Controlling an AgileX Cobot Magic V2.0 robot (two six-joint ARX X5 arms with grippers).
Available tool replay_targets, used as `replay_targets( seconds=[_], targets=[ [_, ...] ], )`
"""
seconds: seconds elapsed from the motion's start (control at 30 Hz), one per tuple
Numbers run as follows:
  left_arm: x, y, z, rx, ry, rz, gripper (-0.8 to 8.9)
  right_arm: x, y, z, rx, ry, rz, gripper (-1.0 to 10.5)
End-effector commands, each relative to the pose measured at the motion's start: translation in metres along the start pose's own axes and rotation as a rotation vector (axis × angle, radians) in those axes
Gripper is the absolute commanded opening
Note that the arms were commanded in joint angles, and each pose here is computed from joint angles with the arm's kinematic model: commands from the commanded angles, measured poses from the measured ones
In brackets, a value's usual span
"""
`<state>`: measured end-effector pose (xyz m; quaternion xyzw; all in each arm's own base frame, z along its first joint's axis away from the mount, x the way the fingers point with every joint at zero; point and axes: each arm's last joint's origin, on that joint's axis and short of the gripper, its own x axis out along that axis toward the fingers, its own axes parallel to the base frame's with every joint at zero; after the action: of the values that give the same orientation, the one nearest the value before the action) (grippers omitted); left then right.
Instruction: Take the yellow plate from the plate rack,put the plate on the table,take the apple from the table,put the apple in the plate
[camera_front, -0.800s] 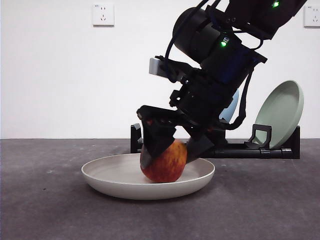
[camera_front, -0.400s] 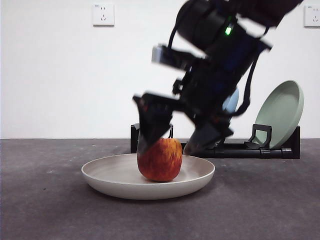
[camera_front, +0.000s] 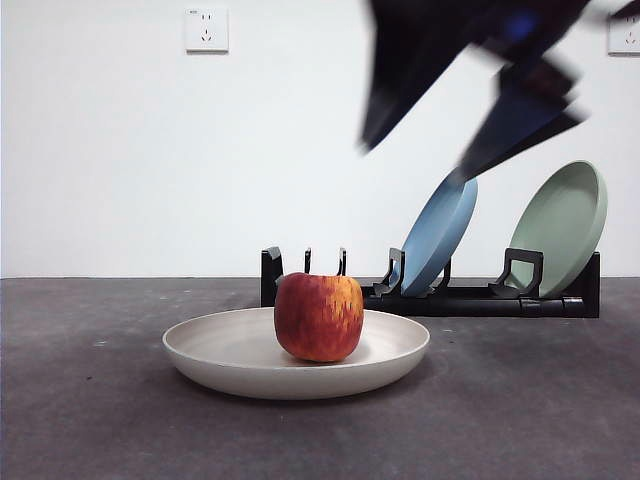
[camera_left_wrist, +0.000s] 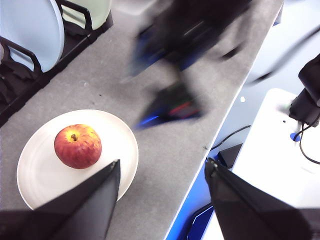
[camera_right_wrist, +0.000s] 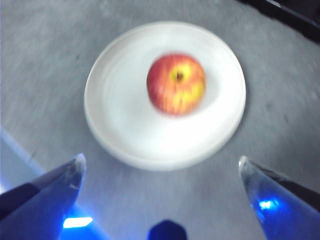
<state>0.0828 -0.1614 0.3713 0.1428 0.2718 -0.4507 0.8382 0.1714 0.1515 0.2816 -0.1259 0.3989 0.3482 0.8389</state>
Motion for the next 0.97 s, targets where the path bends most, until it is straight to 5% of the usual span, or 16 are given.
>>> replay_targets(
  seconds=[0.03,0.33,0.43,0.57,0.97],
  targets=[
    [0.001,0.000,-0.001,0.001,0.005,-0.003,2.86,-0.026,0.003,-0.015,0.000,0.044,0.012,6.0],
    [0.001,0.000,-0.008,0.008,0.075,-0.003,2.79,-0.079,0.010,-0.051,0.045,0.099,0.133,5.9],
    [0.000,0.000,-0.010,0.009,0.103,-0.026,2.67,-0.086,0.010,-0.057,0.055,0.095,0.131,4.0],
    [0.000,0.000,-0.012,0.010,0.122,-0.030,-0.24,-0.091,0.011,-0.059,0.052,0.078,0.132,-0.3],
    [0.000,0.000,-0.013,0.012,0.126,-0.013,-0.03,-0.091,0.010,-0.059,0.051,0.075,0.128,0.0]
  ],
)
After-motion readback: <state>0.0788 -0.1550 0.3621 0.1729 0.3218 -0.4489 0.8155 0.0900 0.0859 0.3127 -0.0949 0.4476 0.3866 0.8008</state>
